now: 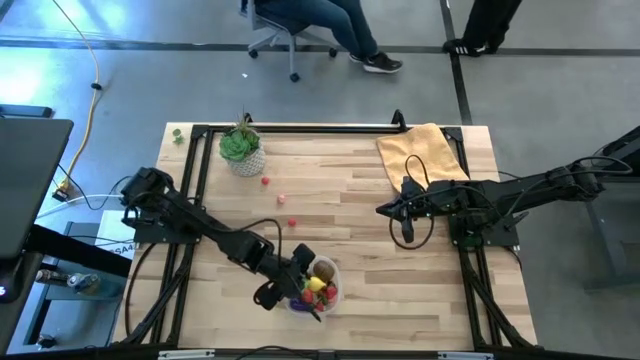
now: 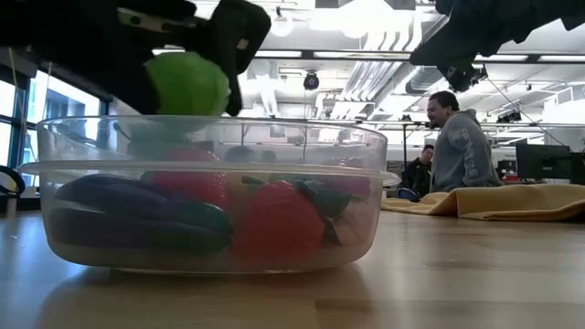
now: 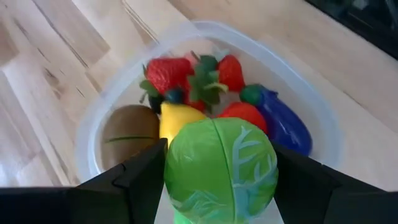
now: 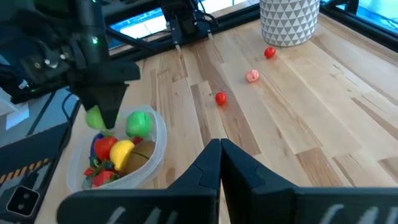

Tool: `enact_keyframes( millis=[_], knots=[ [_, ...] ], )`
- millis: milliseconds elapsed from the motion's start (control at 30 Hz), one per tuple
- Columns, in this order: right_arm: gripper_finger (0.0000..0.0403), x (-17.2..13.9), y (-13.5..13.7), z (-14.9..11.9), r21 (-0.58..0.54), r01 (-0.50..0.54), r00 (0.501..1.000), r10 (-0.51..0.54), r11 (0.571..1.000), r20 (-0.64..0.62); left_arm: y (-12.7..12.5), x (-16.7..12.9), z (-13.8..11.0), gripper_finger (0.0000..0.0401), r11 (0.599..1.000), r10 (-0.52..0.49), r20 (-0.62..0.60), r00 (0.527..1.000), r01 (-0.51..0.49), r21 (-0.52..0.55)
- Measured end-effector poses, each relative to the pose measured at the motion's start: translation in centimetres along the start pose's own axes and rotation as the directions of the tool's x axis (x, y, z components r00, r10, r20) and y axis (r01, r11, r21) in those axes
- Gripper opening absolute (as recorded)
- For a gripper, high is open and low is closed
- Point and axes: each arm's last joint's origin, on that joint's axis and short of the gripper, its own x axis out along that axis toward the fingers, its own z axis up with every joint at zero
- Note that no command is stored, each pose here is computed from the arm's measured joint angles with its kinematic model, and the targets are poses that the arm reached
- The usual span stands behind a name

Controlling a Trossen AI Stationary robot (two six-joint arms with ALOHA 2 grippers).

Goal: Pick and placing Produce into tupperware
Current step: Put the green cabbage into the transparent bin, then put the red cherry into the transparent bin

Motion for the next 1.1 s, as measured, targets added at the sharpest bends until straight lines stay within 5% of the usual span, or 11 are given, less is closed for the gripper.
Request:
enact_keyframes(
  millis=[333,733,1100],
  knots=[
    [0.0000,0.0,0.0,0.0,0.000,0.001,1.000,-0.001,1.000,-0.001,0.2,0.1,0.4,0.0247,1.000,0.008,-0.003,1.000,-0.008,0.014],
    [0.0000,0.0,0.0,-0.1,-0.001,0.006,1.000,-0.006,1.000,-0.007,0.2,0.0,0.2,0.0322,0.997,0.034,-0.042,0.999,-0.031,0.066],
    [0.0000,0.0,0.0,-0.1,-0.001,0.006,1.000,-0.006,1.000,-0.008,2.7,-7.9,2.5,0.0285,0.992,0.122,-0.190,0.974,-0.113,0.062]
  ],
)
